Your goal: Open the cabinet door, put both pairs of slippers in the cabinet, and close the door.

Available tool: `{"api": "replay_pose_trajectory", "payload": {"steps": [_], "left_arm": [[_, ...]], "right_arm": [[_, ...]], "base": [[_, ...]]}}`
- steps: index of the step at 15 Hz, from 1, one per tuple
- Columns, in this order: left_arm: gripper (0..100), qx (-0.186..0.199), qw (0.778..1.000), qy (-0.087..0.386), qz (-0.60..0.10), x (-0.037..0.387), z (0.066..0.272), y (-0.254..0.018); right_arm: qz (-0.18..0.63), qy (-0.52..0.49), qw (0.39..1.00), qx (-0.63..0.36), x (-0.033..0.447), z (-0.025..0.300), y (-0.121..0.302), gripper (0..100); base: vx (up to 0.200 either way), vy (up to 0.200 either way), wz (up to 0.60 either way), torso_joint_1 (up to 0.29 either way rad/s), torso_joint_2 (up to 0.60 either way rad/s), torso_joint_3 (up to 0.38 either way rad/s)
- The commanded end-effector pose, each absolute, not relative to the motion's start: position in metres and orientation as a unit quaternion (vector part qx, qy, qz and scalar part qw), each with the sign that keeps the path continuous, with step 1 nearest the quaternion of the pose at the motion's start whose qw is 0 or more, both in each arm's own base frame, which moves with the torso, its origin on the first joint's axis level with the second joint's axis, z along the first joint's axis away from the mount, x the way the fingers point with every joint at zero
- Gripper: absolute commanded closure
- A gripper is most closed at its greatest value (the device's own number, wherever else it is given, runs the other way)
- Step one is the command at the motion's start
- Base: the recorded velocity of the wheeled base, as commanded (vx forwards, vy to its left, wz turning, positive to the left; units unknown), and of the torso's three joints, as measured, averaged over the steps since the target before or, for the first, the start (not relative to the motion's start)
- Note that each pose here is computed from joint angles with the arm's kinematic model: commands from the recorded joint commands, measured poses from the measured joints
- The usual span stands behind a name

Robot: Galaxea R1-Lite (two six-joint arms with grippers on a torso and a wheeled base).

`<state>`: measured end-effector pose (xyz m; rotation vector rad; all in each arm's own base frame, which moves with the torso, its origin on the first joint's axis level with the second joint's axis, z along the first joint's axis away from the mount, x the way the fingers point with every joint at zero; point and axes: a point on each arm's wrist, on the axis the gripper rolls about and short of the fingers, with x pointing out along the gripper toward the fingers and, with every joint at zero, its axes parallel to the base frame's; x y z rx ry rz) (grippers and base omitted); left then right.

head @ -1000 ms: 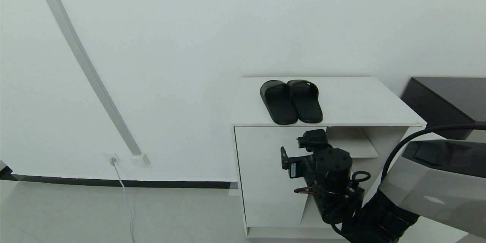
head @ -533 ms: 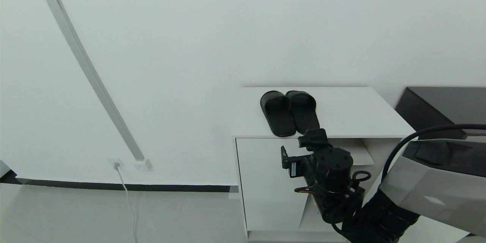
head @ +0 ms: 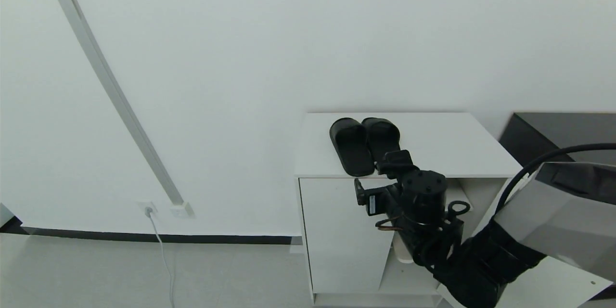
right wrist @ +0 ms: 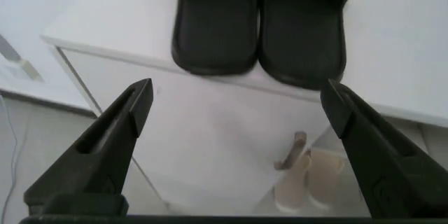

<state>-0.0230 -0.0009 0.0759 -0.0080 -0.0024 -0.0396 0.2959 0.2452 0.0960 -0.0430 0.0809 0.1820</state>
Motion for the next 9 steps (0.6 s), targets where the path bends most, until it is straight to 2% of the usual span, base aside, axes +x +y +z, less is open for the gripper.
{"api": "replay_pose_trajectory", "payload": {"steps": [1, 3, 7, 9], "left_arm": [[100, -0.004, 1.0, -0.001, -0.02, -0.023, 0.076, -0.001], [100, -0.003, 1.0, -0.001, -0.02, -0.023, 0.076, -0.001], [100, -0.003, 1.0, -0.001, -0.021, -0.023, 0.076, -0.001], [100, -0.003, 1.0, -0.001, -0.021, -0.023, 0.076, -0.001]], "right_arm": [[0.077, 0.048, 0.996, 0.017, 0.31, 0.146, 0.245, 0], [0.073, 0.076, 0.994, 0.028, 0.313, 0.171, 0.248, 0], [0.068, 0.1, 0.991, 0.05, 0.309, 0.182, 0.246, 0], [0.067, 0.106, 0.991, 0.046, 0.309, 0.176, 0.246, 0]], "base": [[0.0, 0.0, 0.0, 0.0, 0.0, 0.0], [0.0, 0.0, 0.0, 0.0, 0.0, 0.0], [0.0, 0.0, 0.0, 0.0, 0.0, 0.0], [0.2, 0.0, 0.0, 0.002, 0.0, 0.005]]}}
